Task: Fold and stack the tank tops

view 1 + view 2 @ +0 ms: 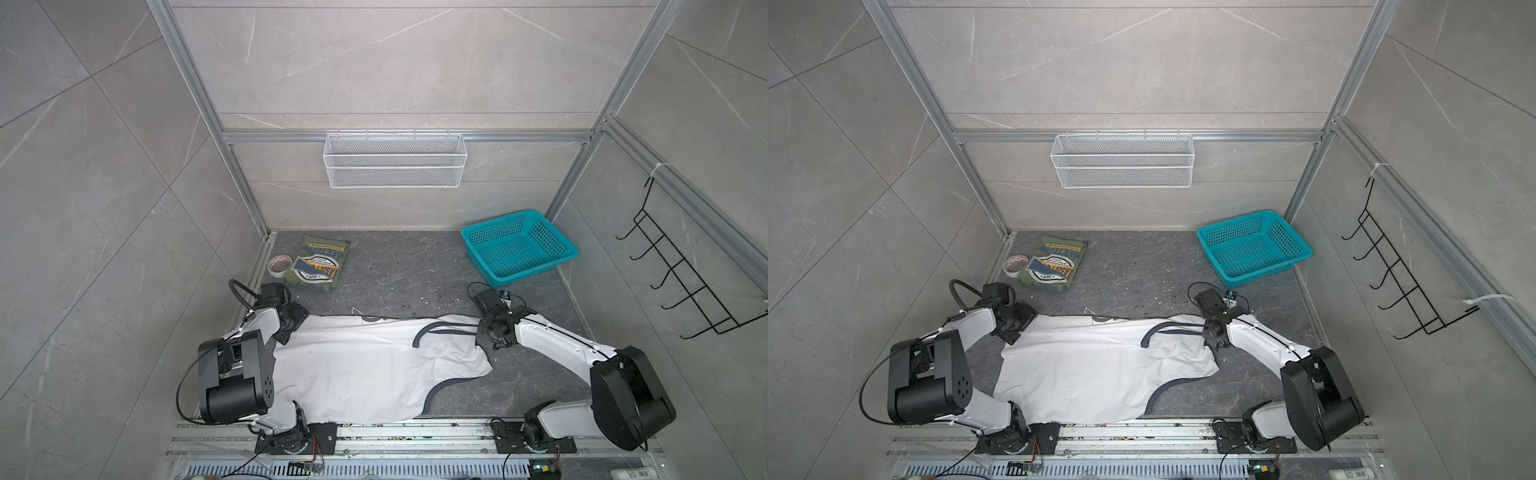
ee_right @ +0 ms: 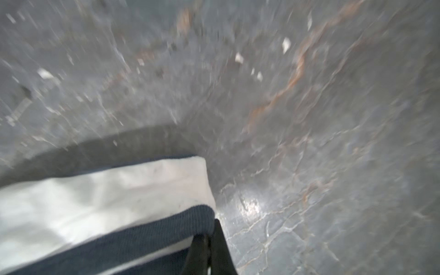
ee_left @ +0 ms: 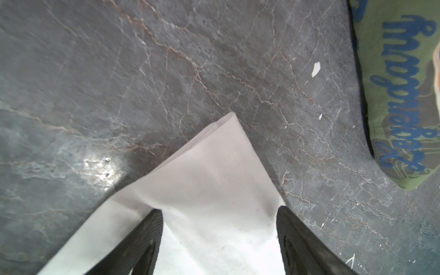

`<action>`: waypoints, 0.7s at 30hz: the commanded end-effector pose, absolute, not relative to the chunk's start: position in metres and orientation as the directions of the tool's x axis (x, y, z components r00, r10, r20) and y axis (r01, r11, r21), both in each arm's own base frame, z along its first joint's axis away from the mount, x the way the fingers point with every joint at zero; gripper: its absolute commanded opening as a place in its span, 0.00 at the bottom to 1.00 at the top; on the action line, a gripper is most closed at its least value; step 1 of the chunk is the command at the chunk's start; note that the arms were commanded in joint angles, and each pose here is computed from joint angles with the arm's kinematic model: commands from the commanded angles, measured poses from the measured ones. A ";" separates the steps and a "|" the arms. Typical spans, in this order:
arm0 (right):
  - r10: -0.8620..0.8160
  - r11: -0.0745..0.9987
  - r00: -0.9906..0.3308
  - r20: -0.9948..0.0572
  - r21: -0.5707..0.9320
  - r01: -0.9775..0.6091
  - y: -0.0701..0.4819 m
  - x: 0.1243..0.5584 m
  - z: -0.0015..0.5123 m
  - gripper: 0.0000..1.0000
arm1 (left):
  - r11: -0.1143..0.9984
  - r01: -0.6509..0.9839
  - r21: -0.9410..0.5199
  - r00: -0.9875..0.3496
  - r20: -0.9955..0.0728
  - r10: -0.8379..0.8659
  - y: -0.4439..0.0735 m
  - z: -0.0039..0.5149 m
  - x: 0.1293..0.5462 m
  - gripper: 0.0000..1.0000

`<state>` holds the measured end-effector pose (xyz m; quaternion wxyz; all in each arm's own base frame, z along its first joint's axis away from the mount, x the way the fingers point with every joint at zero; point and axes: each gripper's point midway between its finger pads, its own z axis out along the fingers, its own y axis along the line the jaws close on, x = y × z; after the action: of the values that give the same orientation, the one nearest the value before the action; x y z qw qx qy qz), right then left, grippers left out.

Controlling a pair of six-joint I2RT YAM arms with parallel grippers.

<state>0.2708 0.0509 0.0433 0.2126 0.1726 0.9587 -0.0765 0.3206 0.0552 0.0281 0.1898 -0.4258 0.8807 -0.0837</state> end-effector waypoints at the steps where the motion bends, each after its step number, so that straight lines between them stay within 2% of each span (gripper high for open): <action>1: 0.361 0.918 -0.809 -0.464 0.023 0.397 0.060 0.286 0.048 0.09 | 0.596 -0.764 -0.246 -0.558 -0.211 -0.802 0.061 0.010 0.304 0.79; 4: 0.388 0.895 -0.793 -0.469 -0.014 0.446 0.050 0.294 0.056 0.11 | 0.602 -0.760 -0.245 -0.561 -0.219 -0.798 0.063 0.013 0.306 0.80; 8: 0.457 0.863 -0.763 -0.457 0.019 0.505 0.034 0.311 0.049 0.10 | 0.611 -0.749 -0.255 -0.570 -0.222 -0.791 0.061 0.013 0.307 0.81; 14: 0.509 0.843 -0.767 -0.390 0.045 0.536 0.025 0.330 0.025 0.14 | 0.625 -0.717 -0.309 -0.600 -0.183 -0.779 0.049 0.009 0.316 0.84; 15: 0.513 0.843 -0.769 -0.380 0.052 0.536 0.026 0.331 0.024 0.17 | 0.629 -0.707 -0.323 -0.606 -0.181 -0.774 0.046 0.010 0.318 0.85; 19: 0.496 0.857 -0.777 -0.387 0.076 0.509 0.029 0.328 0.041 0.47 | 0.635 -0.685 -0.357 -0.601 -0.215 -0.770 0.043 0.031 0.322 0.86; 21: 0.468 0.875 -0.786 -0.404 0.092 0.474 0.030 0.325 0.059 0.56 | 0.639 -0.671 -0.378 -0.589 -0.252 -0.768 0.041 0.051 0.326 0.88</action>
<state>0.3230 0.0275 0.0294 0.1904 0.2666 0.9445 -0.0229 0.3269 0.0476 0.0343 0.1889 -0.4172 0.8821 -0.1103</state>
